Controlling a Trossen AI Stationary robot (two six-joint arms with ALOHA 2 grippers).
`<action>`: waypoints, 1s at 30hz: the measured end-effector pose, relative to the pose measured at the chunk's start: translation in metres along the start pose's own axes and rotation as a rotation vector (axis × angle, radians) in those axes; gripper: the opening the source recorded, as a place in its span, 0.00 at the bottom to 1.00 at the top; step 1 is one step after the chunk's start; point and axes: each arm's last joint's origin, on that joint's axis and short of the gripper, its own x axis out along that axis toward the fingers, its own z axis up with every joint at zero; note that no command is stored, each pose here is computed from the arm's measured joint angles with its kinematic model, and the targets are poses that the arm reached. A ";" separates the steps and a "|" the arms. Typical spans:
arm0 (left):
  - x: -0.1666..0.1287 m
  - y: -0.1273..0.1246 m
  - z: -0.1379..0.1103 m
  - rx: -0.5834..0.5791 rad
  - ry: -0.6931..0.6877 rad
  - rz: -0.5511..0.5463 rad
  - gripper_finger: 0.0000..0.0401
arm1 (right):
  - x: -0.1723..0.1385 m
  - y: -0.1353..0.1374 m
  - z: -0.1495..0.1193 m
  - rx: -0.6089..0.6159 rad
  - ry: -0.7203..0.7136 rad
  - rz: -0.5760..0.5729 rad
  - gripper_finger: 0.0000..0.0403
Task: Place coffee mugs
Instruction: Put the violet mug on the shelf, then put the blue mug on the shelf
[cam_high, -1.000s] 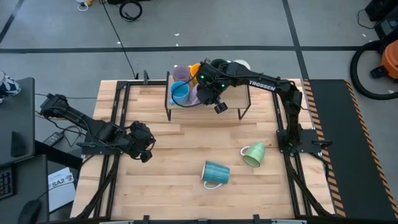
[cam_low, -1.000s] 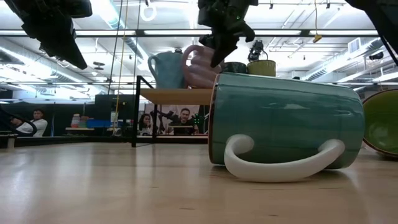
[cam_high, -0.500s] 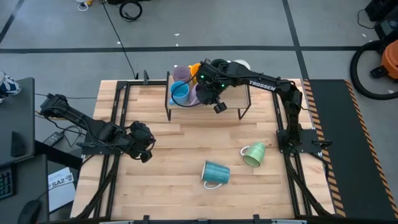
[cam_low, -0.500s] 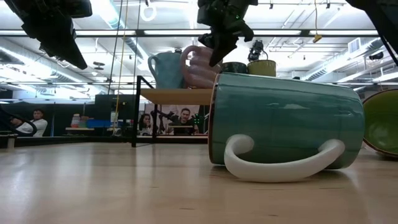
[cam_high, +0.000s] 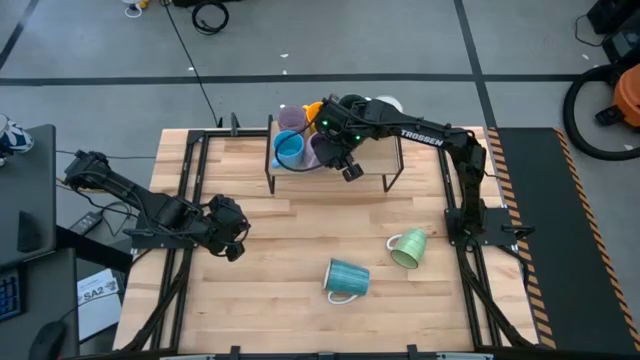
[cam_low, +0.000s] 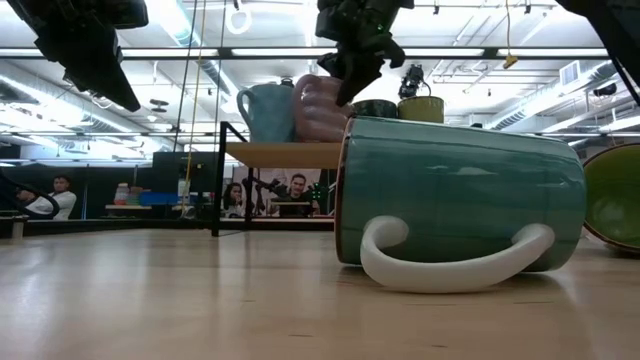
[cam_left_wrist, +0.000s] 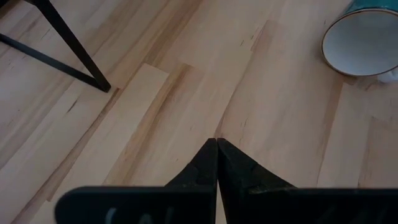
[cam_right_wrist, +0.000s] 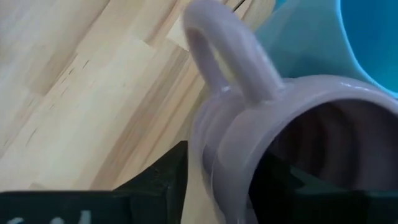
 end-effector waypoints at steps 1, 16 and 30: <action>0.000 0.000 0.000 0.000 0.000 0.000 0.02 | 0.000 0.000 0.000 0.000 -0.002 -0.002 0.39; 0.000 0.000 0.000 0.001 0.000 0.000 0.02 | -0.001 -0.002 0.004 -0.014 0.054 -0.105 0.40; 0.000 0.000 0.000 0.001 0.000 0.000 0.02 | -0.019 -0.001 0.020 -0.066 0.009 -0.163 0.40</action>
